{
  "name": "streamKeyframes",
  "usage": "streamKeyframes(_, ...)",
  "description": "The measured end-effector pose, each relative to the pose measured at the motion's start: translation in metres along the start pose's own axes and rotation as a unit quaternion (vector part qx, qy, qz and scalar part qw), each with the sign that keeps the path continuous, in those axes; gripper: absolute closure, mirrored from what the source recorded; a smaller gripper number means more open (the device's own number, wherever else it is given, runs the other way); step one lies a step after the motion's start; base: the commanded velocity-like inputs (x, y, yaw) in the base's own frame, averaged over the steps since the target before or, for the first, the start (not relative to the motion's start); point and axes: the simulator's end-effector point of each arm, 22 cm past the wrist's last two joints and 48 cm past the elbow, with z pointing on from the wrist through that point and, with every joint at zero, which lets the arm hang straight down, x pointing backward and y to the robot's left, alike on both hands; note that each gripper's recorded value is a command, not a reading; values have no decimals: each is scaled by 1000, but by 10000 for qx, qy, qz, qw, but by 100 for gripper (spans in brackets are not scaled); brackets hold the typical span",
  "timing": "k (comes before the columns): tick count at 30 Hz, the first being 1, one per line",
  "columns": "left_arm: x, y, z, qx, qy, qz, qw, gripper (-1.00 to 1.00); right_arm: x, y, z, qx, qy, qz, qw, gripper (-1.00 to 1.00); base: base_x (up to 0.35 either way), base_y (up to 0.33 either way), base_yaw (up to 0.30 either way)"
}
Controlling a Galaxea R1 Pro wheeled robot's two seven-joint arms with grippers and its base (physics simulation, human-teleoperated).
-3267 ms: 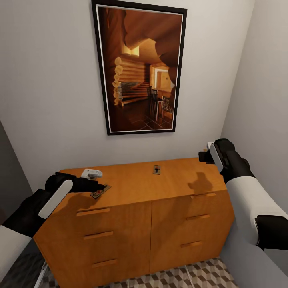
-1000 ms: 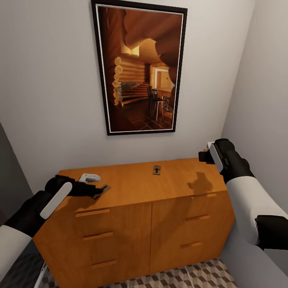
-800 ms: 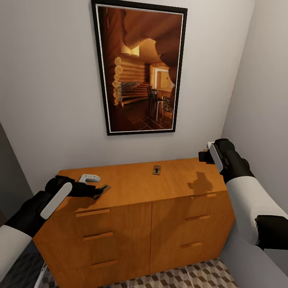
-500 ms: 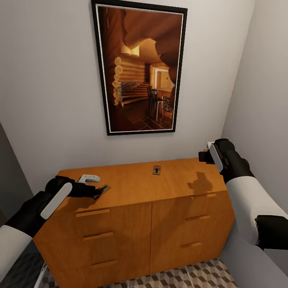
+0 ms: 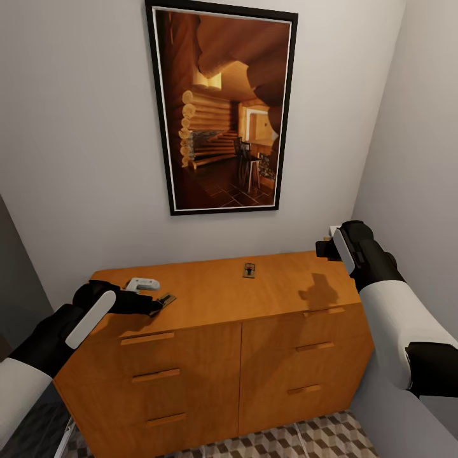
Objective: Take the four mousetraps from the cabinet in the bathroom and place them on the bathroom floor. Make sure all four end up on the same floor surface, and ensure that at least two of them are either under or directly next to the same bathroom sink.
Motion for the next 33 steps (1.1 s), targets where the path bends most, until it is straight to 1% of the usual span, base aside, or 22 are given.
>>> streamKeyframes(11,-1,-3,0,26,-9,14,10000,-100,0,0,0,-2,0,0,10000,100,3,0,0)
streamKeyframes(19,0,-3,0,18,-4,18,10000,-100,0,0,0,-2,-1,0,10000,100,101,-33,0)
streamKeyframes(33,-2,-4,-1,31,-21,39,10000,-100,0,0,0,-3,0,0,10000,100,13,-6,0)
